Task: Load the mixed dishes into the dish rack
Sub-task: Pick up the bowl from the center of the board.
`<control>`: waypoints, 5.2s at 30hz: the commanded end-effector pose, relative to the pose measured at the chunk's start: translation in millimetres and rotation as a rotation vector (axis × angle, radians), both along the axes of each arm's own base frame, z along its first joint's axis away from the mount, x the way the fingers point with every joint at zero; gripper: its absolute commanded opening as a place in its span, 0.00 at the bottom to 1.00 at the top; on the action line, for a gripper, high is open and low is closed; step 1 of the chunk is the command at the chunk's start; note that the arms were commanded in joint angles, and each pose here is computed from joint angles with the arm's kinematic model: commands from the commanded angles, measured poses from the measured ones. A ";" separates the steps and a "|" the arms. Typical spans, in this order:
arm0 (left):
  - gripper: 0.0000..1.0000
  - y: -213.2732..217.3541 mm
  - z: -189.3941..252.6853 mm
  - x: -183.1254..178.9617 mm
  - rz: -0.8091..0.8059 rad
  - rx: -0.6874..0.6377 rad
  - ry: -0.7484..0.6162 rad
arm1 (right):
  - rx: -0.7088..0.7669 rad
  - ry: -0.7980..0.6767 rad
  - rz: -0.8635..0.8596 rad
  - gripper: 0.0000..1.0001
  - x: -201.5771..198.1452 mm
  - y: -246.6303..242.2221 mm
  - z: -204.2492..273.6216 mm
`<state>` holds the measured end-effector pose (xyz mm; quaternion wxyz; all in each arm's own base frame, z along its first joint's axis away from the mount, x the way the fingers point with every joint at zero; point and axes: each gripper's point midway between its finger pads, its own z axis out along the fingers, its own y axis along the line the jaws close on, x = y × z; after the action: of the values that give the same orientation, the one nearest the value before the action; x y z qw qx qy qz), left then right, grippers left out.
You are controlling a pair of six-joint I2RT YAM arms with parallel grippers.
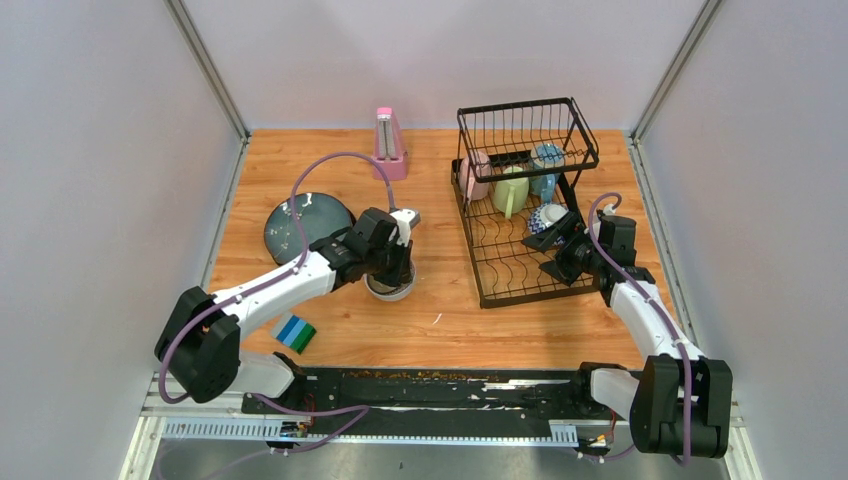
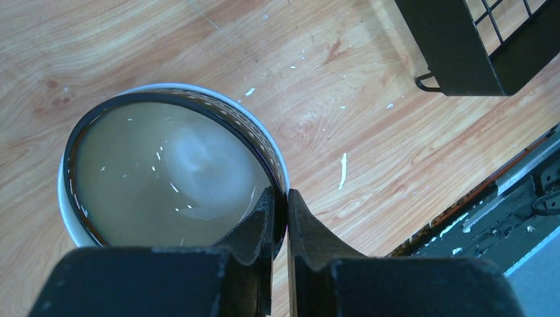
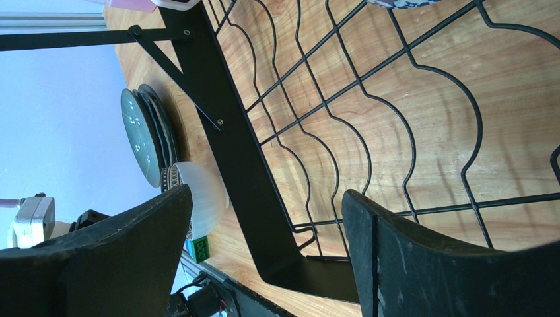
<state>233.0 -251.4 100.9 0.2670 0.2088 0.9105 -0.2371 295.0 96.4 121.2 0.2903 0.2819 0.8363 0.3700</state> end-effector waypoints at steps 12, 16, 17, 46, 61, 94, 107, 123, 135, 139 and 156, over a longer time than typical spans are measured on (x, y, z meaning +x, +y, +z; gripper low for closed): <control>0.00 6.0 42.9 17.7 0.012 0.005 -0.149 | -0.002 -0.067 0.035 0.85 6.6 4.4 19.2; 0.00 10.9 49.9 22.2 0.030 0.016 -0.188 | 0.000 -0.063 0.034 0.85 6.6 5.1 18.4; 0.00 12.1 52.1 23.1 0.034 0.015 -0.200 | -0.001 -0.063 0.035 0.85 6.6 5.3 17.9; 0.00 0.0 68.3 23.2 0.004 -0.072 -0.242 | 0.022 -0.113 0.078 0.96 5.8 13.6 27.4; 0.00 -12.1 115.9 9.9 -0.122 -0.212 -0.374 | 0.125 -0.201 0.198 1.00 3.1 34.0 52.2; 0.00 -39.2 151.5 -31.2 -0.508 -0.146 -0.965 | 0.327 -0.275 0.688 1.00 -34.6 172.6 125.2; 0.00 -40.2 152.9 -32.6 -0.513 -0.151 -0.963 | 0.357 -0.205 0.828 0.97 -46.2 214.0 112.7; 0.00 -40.9 151.3 -33.4 -0.509 -0.155 -0.947 | 0.404 -0.213 0.827 0.77 -47.6 222.3 112.5; 0.00 -42.5 154.8 -32.4 -0.496 -0.168 -0.948 | 0.386 -0.183 0.812 0.84 -45.9 225.0 101.7; 0.00 -41.3 157.0 -31.9 -0.481 -0.174 -0.953 | 0.384 -0.162 0.808 0.82 -43.8 226.4 94.6; 0.00 -47.1 159.5 -34.0 -0.481 -0.216 -0.952 | 0.380 -0.174 0.771 0.79 -41.7 224.7 94.8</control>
<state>193.9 -281.9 201.7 0.5329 0.4946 0.6461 -0.2322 252.8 320.4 205.4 0.1196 -0.0288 0.7801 0.6134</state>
